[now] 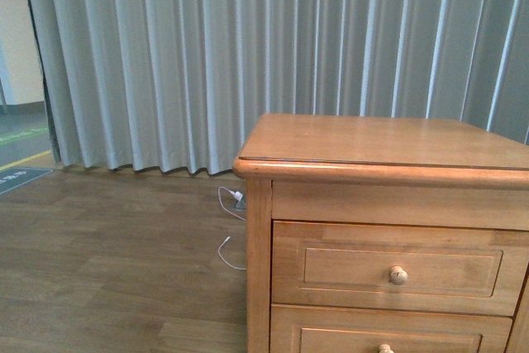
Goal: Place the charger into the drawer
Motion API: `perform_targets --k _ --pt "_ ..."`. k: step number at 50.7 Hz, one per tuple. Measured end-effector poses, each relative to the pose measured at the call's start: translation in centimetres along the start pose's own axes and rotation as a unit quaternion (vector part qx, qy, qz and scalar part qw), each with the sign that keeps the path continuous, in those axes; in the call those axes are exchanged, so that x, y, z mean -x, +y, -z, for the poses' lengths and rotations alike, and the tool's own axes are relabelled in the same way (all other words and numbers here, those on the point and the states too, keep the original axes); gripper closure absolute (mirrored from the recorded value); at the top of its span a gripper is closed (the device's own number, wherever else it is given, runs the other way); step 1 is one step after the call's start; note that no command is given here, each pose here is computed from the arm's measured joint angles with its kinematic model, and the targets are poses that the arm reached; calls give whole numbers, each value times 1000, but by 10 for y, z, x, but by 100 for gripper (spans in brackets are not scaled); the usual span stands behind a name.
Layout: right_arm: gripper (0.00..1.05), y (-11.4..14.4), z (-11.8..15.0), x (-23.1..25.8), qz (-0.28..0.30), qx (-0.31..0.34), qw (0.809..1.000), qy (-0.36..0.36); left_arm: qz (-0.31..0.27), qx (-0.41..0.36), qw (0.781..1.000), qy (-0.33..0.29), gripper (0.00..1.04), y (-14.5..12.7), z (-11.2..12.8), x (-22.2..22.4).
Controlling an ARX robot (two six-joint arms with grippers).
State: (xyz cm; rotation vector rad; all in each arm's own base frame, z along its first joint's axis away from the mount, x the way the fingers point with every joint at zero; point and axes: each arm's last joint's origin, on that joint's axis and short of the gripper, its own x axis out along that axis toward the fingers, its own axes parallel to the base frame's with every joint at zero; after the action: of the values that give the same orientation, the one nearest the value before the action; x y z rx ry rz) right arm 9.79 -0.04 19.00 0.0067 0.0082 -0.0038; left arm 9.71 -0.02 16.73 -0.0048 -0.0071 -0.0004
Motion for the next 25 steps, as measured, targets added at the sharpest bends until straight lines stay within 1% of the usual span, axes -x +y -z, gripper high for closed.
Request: perform_targets --k 1,4,25 --pt "93 0 1 0 0 0 1000 -1 0 0 1000 0 6 0 0 0" --pt "103 0 3 0 0 1 1000 -2 0 0 1000 0 6 0 0 0" --pt "103 0 15 0 0 2 1000 -4 0 0 1000 0 6 0 0 0"
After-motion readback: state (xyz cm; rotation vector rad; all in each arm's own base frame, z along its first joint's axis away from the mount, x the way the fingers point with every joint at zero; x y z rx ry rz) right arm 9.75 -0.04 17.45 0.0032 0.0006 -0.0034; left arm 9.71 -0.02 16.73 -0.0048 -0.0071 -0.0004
